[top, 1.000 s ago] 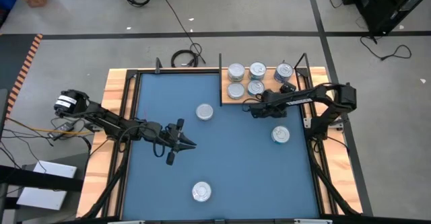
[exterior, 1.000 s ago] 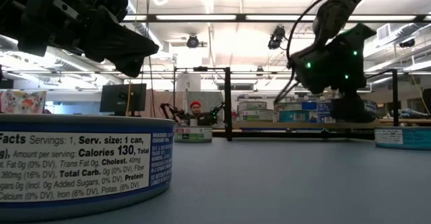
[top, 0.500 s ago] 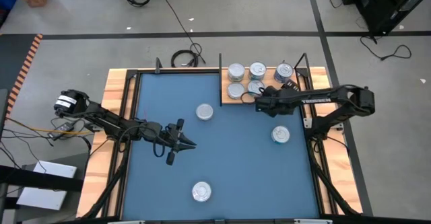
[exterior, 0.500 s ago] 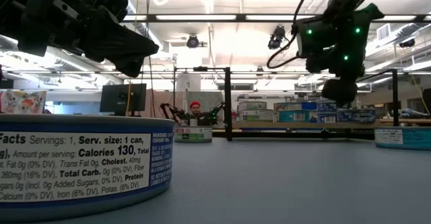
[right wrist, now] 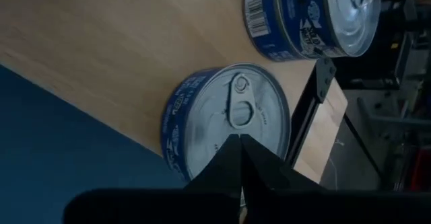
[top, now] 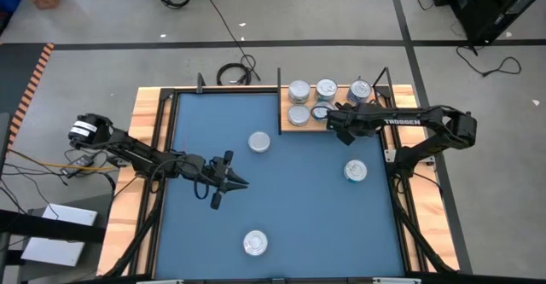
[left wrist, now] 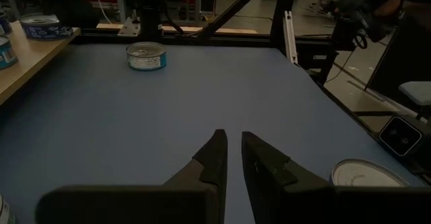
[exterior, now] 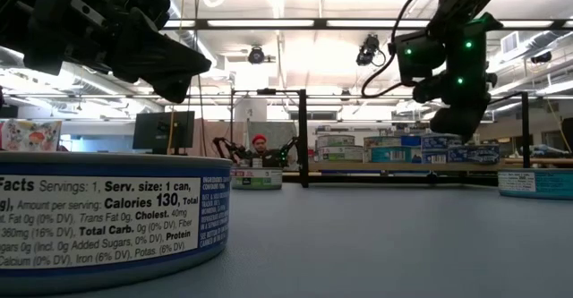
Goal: Stack canned seafood by type on shelf
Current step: Put the blue tuna can on the shelf
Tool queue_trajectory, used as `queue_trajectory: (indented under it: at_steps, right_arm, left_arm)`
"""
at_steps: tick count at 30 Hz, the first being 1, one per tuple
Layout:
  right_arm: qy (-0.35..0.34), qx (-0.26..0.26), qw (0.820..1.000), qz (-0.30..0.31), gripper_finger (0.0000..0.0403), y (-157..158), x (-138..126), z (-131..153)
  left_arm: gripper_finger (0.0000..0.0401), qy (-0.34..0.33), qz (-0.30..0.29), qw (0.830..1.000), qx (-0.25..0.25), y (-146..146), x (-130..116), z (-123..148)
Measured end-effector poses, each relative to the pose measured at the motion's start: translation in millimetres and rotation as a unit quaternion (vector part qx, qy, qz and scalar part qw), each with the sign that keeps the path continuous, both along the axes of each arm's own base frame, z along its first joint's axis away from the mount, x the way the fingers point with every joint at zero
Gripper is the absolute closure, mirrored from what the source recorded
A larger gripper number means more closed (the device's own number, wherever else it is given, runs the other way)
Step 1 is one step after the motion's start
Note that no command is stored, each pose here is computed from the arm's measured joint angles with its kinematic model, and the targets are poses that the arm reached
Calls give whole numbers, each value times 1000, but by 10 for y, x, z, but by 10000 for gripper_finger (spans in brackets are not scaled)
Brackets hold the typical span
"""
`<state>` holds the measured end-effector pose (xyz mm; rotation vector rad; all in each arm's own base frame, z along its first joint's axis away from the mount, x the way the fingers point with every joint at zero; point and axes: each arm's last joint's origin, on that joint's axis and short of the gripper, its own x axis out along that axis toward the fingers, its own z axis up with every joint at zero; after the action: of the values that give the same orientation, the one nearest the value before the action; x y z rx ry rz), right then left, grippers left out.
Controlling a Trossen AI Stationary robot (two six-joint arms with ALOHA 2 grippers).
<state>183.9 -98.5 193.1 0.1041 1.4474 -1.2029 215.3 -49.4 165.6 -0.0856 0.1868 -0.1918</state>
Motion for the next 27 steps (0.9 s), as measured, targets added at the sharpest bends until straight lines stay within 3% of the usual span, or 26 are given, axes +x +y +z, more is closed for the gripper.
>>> queue_trajectory:
  at_steps: [7, 27]
  right_arm:
    - [-10, 34, 999, -18, 384, -71, -66, -86]
    - [-21, 14, 1000, -8, 396, -126, -74, -174]
  left_arm:
    - [351, 0, 0, 1000, 0, 0, 0, 0]
    - [351, 0, 0, 1000, 0, 0, 0, 0]
